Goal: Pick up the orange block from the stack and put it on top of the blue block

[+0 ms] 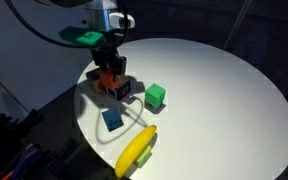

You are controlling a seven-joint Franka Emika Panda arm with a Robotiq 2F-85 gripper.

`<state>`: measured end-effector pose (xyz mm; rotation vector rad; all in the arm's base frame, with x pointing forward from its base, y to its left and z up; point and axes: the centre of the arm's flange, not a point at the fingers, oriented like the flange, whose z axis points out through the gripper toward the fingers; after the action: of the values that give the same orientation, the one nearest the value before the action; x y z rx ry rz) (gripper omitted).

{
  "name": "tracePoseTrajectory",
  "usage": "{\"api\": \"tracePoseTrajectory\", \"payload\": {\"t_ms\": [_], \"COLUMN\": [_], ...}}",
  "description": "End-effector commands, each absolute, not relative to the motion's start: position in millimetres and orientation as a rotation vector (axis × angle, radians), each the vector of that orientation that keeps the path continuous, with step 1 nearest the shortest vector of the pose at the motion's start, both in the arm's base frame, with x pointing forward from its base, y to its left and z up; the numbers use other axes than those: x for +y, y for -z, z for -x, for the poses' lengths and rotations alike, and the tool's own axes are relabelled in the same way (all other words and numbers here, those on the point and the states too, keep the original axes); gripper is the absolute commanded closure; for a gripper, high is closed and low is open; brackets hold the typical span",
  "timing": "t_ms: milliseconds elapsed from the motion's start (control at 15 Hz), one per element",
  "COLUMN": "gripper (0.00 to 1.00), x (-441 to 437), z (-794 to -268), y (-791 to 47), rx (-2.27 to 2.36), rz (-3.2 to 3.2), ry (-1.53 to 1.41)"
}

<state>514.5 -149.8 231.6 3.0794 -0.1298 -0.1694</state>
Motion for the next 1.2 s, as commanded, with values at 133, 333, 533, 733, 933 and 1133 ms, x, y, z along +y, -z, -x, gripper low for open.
{"api": "tracePoseTrajectory", "payload": {"t_ms": [133, 333, 533, 733, 933, 1133], "gripper": [0.75, 0.75, 0.75, 0.75, 0.75, 0.75], "x": [-162, -172, -183, -190, -192, -195], "z": [-484, -470, -456, -445, -436, -432], "y": [-257, -253, -240, -226, -217, -207], "rx": [-0.183, -0.262, -0.363, -0.446, -0.489, -0.491], "rz": [-3.066, -3.072, -3.068, -3.054, -3.052, -3.052], "ry": [0.204, 0.238, 0.259, 0.283, 0.208, 0.139]}}
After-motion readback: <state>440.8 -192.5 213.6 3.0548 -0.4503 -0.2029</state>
